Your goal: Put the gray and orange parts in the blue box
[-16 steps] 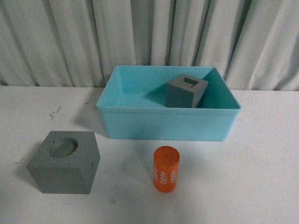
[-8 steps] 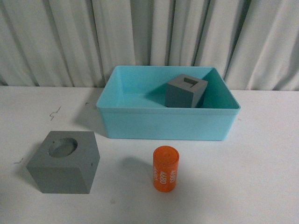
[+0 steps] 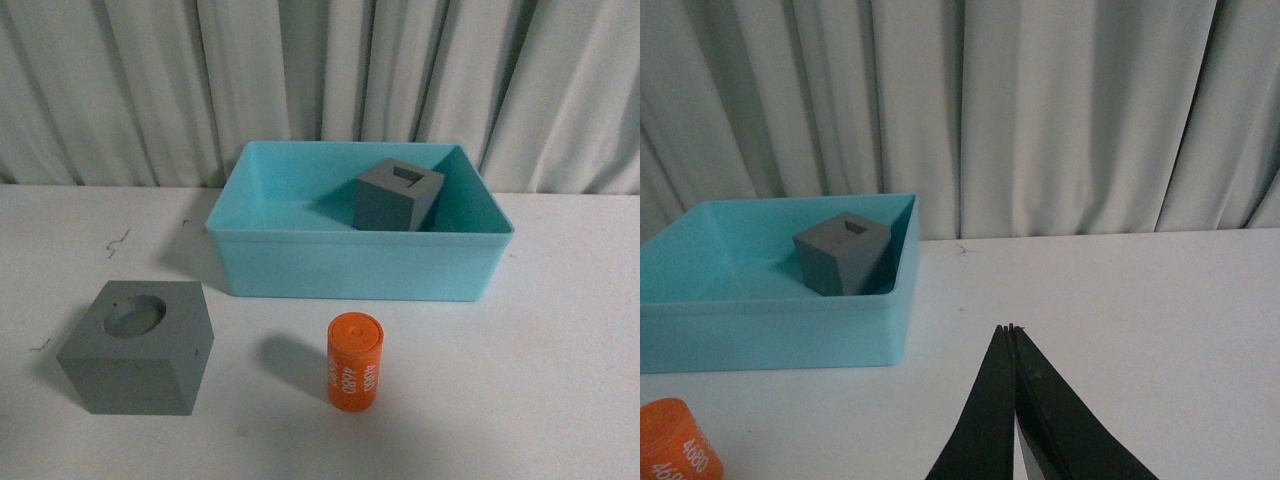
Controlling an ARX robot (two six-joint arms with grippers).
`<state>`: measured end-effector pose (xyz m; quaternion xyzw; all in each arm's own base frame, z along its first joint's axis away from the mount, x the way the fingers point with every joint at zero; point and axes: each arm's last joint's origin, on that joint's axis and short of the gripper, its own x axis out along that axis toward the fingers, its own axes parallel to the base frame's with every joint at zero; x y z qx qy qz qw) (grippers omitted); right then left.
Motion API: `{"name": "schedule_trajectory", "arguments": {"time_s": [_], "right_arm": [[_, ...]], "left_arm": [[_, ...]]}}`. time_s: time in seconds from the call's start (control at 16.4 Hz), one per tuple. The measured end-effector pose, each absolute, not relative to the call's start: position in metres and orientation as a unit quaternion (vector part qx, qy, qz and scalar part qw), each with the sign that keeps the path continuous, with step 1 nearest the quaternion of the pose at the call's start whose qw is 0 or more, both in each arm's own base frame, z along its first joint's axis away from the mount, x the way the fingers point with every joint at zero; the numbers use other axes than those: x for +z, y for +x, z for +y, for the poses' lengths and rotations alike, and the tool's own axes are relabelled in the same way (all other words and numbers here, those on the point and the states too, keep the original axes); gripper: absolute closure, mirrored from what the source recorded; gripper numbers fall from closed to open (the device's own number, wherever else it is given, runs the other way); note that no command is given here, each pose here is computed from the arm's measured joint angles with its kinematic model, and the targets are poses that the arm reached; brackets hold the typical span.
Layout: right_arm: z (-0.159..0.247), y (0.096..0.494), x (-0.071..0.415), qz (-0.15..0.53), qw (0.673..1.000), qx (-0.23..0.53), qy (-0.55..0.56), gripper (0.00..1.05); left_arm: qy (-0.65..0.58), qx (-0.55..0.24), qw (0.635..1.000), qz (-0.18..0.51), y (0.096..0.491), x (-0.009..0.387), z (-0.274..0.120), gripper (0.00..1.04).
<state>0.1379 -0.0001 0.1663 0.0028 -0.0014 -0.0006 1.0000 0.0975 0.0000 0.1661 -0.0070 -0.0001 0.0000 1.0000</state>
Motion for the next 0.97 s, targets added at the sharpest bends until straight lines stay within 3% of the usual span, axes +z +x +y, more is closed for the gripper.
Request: {"name": "schedule_trajectory", "arguments": {"time_s": [0.97], "right_arm": [[0.000,0.115,0.171,-0.007,1.000,-0.001,0.003,1.03]], "left_arm": [[-0.007,0.000,1.000,0.000,0.097,0.166,0.000,0.07]]}}
